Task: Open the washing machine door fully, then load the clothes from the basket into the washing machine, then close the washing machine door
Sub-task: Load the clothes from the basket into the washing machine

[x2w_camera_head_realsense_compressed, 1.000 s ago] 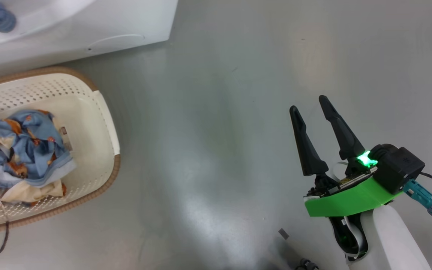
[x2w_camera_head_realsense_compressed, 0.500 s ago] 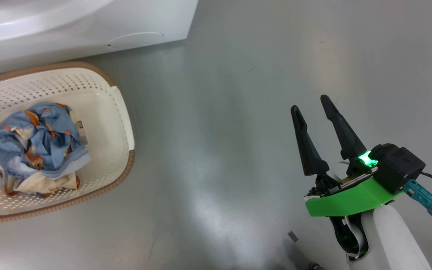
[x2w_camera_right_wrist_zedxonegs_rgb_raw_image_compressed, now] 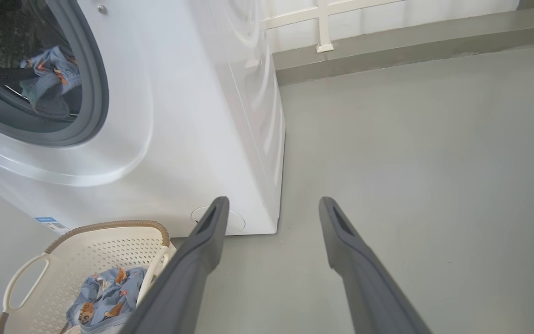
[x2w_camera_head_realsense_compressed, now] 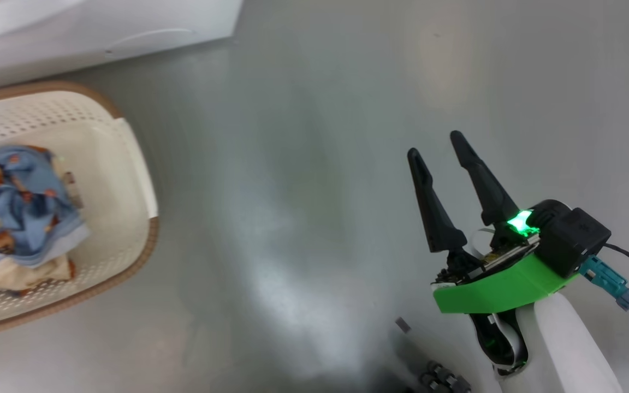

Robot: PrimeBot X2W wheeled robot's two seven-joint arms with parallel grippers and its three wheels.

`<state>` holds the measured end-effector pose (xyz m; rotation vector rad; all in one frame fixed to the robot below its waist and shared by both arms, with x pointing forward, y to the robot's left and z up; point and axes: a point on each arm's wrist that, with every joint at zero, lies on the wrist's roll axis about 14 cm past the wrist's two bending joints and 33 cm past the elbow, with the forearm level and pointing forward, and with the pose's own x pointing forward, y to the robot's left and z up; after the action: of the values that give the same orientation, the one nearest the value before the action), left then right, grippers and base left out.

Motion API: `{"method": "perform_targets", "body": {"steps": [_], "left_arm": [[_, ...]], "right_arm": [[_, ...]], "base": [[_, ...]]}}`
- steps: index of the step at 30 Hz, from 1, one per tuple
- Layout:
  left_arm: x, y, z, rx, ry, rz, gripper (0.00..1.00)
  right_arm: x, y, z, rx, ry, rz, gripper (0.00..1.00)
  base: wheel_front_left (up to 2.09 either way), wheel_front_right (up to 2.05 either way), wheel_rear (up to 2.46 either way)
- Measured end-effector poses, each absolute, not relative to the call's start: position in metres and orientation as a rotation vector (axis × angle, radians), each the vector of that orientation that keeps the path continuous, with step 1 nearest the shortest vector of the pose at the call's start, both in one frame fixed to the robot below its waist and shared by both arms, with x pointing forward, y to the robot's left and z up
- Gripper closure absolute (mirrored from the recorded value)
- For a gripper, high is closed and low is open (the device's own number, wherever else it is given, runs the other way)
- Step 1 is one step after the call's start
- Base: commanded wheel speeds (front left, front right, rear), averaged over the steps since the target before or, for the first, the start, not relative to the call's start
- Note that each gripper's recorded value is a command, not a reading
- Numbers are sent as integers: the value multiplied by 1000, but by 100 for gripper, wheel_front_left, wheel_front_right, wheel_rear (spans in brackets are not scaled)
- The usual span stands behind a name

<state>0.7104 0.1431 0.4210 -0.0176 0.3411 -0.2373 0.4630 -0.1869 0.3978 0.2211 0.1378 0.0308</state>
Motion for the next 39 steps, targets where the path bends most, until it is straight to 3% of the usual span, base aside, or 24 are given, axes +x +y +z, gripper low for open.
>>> {"method": "perform_targets", "body": {"steps": [16,24,25,27,39], "left_arm": [[795,138,420,75,108,-165,100],[812,135,385,55,126,-142,100],[812,134,381,46,137,-139,82],[813,133,374,40,155,-135,0],[811,133,381,41,142,-147,0]], "right_arm": [[461,-203,376,223,198,-13,0],[457,-209,365,217,232,-35,0],[457,-209,364,216,235,-36,0],[457,-209,362,222,237,-38,0],[467,-203,368,227,208,-14,0]], "base": [[0,0,0],[0,0,0],[0,0,0],[0,0,0],[0,0,0]]}}
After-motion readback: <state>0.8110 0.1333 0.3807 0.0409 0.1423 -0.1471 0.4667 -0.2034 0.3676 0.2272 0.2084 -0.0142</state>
